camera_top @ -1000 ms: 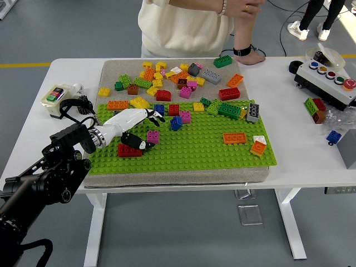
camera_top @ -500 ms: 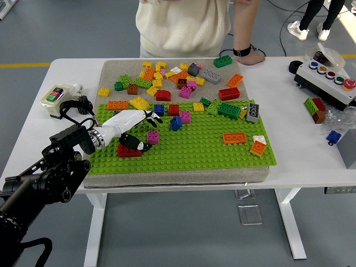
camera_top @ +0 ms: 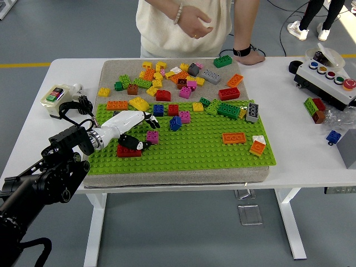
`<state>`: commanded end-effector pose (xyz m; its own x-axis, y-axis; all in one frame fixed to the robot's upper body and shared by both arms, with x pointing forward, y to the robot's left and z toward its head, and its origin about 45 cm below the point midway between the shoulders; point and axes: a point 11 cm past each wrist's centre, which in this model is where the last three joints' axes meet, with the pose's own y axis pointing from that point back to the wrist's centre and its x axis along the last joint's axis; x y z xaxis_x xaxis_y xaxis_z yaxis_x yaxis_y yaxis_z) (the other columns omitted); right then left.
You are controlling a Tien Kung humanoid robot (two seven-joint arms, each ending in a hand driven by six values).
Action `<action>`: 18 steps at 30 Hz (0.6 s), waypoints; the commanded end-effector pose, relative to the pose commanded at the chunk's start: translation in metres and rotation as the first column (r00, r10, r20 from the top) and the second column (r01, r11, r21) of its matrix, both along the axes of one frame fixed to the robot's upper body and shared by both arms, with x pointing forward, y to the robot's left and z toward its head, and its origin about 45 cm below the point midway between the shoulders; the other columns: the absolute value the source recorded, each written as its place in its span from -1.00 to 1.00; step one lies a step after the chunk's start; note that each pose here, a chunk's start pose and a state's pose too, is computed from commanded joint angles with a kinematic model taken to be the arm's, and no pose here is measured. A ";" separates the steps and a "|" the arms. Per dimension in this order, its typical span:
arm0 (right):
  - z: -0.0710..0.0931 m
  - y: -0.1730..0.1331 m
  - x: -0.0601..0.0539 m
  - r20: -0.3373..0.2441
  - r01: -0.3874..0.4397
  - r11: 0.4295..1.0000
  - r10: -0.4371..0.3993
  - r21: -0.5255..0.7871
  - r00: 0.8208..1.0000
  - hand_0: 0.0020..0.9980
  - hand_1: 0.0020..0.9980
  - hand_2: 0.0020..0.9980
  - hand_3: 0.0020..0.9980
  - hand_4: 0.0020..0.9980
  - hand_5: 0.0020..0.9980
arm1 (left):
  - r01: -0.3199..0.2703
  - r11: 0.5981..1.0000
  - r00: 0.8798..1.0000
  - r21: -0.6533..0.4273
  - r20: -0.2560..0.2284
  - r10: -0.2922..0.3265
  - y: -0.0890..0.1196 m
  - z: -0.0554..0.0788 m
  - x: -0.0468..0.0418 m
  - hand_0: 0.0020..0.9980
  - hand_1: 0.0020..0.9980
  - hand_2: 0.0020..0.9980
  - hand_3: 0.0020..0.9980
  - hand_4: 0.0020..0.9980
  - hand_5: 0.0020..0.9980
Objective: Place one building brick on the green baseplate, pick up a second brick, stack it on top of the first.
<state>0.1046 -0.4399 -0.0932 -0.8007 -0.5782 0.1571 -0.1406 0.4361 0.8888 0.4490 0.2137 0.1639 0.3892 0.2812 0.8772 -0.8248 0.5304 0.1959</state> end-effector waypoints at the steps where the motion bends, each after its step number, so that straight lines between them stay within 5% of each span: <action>1: 0.000 0.000 0.000 0.001 0.001 1.000 -0.001 0.000 1.000 0.49 0.34 0.43 0.21 0.85 0.00 | 0.000 1.000 1.000 0.000 0.000 0.000 0.000 0.000 0.0000 0.55 0.44 0.19 0.18 0.41 -0.99; 18: 0.000 0.000 -0.001 0.001 0.008 1.000 -0.008 0.002 1.000 0.49 0.33 0.43 0.21 0.85 0.01 | 0.000 1.000 1.000 -0.003 -0.001 0.000 0.000 -0.001 -0.0016 0.47 0.34 0.13 0.10 0.29 -1.00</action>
<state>0.1038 -0.4399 -0.0934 -0.8053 -0.5722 0.1552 -0.1381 0.4355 0.8895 0.4474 0.2133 0.1631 0.3902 0.2840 0.8758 -0.8247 0.5309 0.1953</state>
